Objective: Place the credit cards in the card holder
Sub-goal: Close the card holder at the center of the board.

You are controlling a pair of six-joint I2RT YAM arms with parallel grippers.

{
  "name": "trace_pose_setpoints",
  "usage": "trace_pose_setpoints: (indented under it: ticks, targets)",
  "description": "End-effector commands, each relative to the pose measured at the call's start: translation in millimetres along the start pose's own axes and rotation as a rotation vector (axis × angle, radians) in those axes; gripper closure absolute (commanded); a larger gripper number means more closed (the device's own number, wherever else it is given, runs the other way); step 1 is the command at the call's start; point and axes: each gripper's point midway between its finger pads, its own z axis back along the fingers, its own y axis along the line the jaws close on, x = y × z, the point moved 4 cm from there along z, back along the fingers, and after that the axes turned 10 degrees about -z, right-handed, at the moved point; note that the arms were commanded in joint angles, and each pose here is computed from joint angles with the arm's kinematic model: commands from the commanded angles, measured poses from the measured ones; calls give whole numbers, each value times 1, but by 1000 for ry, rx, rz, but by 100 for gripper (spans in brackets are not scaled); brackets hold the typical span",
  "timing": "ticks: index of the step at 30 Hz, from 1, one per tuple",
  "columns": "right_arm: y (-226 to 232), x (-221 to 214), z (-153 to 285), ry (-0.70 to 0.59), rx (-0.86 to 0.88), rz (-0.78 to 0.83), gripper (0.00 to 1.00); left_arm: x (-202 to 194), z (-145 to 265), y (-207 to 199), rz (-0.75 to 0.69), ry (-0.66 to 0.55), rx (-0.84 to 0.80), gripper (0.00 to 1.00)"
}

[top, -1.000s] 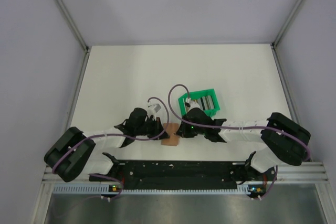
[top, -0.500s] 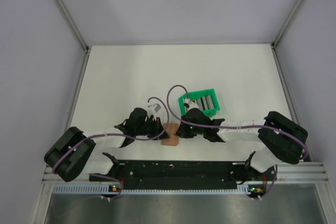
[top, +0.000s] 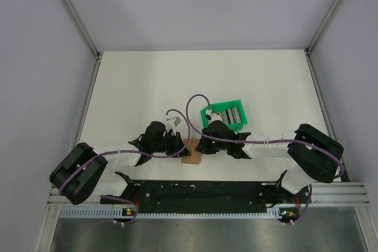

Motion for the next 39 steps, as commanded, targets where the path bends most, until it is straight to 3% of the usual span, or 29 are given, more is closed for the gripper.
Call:
trace_pose_setpoints:
  ticks: [1,18,29,39]
  targets:
    - [19,9,-3,-37,42,24,100,-9,-1,11,2,22,49,100]
    - [6,7,-7,-37,-181,81,100,-9,-1,11,2,18,52,100]
    - [18,23,23,-159,-78,81,97,-9,-1,13,2,15,61,100]
    - [3,11,19,-126,-110,57,97,-9,-1,13,2,17,65,100]
